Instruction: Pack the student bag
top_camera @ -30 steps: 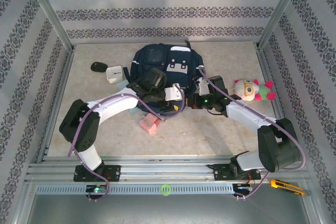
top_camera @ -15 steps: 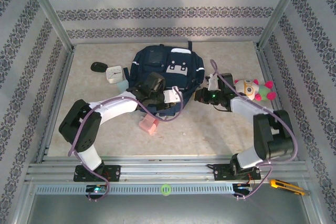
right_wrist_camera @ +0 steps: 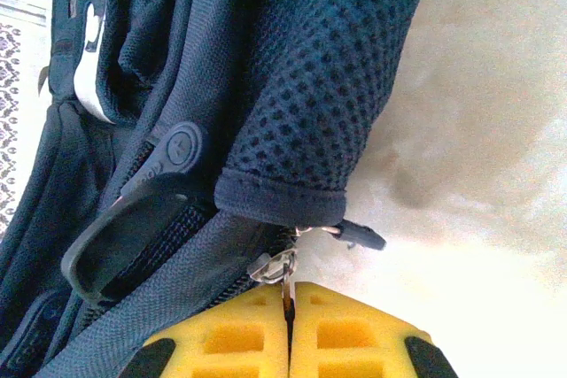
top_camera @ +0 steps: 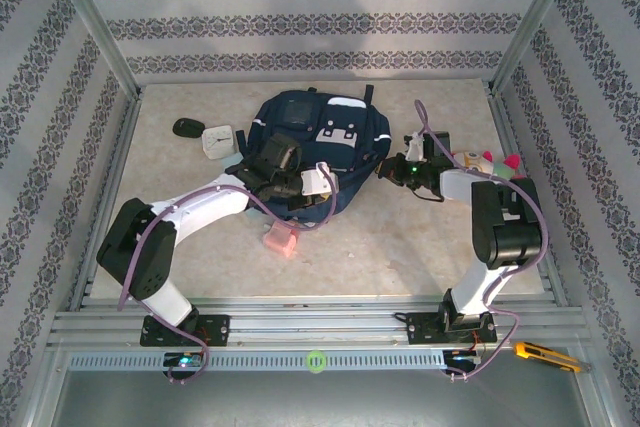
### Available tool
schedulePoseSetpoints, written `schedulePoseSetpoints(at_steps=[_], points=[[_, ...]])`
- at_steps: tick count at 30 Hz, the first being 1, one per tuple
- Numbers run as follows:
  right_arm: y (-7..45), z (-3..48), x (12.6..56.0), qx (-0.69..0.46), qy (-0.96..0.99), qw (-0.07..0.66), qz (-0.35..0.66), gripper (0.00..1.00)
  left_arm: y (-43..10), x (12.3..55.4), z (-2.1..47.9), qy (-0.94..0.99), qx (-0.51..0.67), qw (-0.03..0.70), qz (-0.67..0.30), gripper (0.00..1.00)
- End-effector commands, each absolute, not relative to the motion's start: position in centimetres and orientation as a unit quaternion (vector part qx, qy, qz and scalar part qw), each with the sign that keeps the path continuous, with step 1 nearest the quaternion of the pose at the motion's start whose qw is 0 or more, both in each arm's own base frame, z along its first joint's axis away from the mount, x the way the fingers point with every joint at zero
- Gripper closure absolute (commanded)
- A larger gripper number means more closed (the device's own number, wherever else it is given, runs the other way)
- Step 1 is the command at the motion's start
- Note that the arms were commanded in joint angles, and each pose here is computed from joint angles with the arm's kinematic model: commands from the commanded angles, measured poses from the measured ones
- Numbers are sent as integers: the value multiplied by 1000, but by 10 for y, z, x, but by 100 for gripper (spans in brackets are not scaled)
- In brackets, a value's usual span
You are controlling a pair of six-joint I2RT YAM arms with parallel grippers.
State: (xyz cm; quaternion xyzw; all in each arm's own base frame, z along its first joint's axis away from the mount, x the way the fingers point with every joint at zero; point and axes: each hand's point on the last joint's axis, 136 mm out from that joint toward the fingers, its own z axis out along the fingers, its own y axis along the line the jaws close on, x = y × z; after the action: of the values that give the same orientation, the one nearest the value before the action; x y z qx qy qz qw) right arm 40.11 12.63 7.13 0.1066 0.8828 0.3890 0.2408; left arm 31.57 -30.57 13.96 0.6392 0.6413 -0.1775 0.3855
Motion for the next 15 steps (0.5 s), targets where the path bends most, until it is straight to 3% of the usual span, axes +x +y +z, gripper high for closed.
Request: schedulePoseSetpoints(at_steps=[1,4,5,8,15], points=[[102,92,411,118,875,305,358,99,-307,299,161,614,649,398,-209,98],[103,96,392,114,880,292,356,63,-306,304,168,618,641,410,-197,67],[103,100,385,116,882,289,354,60,-303,306,173,619,637,419,-188,55],[102,113,365,126,878,303,348,60,-289,319,182,629,630,435,-134,38],[167,139,327,46,884,312,344,60,-248,358,168,652,639,404,-60,30]])
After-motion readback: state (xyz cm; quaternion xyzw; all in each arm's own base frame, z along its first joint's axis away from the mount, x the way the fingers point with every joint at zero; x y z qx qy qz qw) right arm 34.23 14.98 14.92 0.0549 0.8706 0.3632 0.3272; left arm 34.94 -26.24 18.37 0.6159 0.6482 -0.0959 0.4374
